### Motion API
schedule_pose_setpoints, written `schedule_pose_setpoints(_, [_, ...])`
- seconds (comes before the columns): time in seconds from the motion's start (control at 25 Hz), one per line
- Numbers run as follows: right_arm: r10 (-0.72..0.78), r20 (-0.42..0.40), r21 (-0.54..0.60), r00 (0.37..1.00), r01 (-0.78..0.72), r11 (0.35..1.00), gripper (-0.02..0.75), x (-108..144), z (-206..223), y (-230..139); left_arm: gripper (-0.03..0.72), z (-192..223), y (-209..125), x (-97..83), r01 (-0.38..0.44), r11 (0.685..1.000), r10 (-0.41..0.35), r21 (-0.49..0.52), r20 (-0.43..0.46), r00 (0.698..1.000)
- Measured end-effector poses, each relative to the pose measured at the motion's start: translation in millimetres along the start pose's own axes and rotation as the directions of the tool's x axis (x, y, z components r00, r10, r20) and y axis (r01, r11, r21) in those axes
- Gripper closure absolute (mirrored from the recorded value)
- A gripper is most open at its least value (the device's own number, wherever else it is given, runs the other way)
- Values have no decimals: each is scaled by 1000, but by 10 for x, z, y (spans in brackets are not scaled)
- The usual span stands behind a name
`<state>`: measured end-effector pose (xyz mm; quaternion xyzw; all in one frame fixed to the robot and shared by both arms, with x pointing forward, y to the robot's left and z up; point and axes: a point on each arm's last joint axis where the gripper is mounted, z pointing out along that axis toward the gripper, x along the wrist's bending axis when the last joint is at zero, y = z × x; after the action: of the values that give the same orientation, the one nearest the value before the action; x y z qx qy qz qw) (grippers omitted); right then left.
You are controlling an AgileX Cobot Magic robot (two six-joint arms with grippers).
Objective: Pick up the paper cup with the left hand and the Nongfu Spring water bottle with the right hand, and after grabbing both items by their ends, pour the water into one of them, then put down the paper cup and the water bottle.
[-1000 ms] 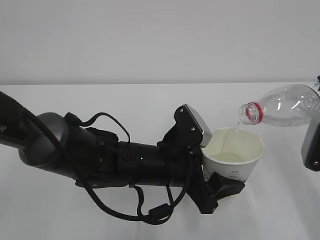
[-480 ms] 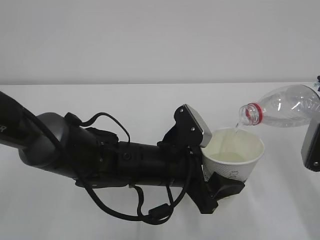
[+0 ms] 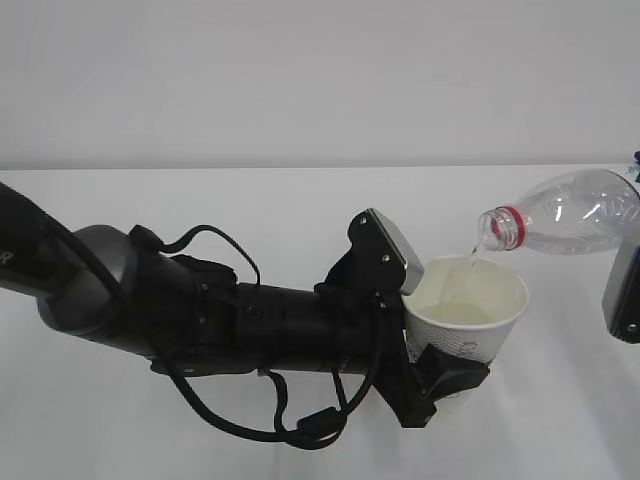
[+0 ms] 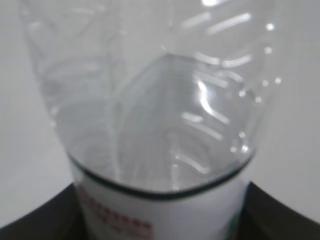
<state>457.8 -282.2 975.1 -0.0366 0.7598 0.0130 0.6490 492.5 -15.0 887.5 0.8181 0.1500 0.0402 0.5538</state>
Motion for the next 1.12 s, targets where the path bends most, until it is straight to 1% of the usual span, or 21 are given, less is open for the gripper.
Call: schedule_pose_setpoints(1.12, [-4,0,0,1000,4,1000,306,0,0,0,160,0,0,0,0,1000,0,0,0,1000])
